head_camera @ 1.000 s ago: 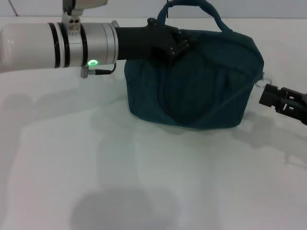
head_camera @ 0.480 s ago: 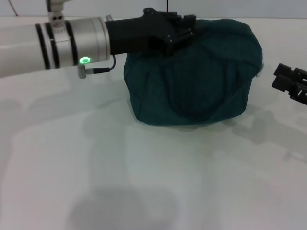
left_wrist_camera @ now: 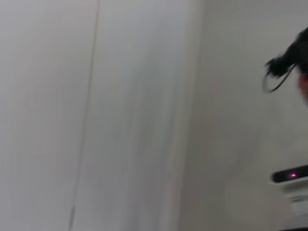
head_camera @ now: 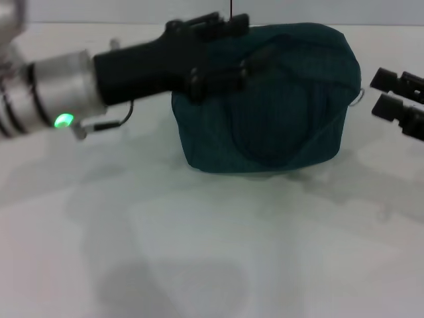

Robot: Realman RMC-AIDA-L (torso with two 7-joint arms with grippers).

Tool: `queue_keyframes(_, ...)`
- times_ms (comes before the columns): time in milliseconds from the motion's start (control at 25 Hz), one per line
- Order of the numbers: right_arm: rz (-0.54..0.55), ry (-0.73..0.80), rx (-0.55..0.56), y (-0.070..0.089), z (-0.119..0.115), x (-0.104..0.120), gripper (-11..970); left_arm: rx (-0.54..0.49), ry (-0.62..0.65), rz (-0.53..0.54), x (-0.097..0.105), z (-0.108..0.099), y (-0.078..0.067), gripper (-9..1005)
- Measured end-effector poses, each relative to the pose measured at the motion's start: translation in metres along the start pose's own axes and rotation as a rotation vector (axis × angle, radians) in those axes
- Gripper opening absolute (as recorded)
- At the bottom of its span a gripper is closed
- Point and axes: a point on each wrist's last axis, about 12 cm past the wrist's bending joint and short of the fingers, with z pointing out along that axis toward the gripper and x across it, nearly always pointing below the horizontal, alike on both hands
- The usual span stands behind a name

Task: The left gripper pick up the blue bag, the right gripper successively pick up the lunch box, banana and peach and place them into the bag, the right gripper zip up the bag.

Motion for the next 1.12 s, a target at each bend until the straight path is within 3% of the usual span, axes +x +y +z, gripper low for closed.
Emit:
queue_keyframes(120, -0.04, 0.014, -0.055, 0.004, 0.004, -0.002, 632, -0.008, -0.082, 0.067, 0.017, -0.017, -0.015, 624)
queue_keyframes(240, -0.081, 0.014, -0.084, 0.008, 0.006, -0.001, 632, -0.018, -0.154, 0.097, 0.029, -0.032, -0.029, 843)
queue_keyframes(560, -0.13, -0.014, -0.095, 0.015, 0.008, 0.01, 632, -0.078, -0.169, 0.102, 0.056, -0.055, -0.051, 888)
queue_keyframes(1120, -0.273, -0.029, -0.071, 0.025, 0.01, 0.029, 632, -0.096, -0.161, 0.109, 0.067, -0.058, -0.057, 888)
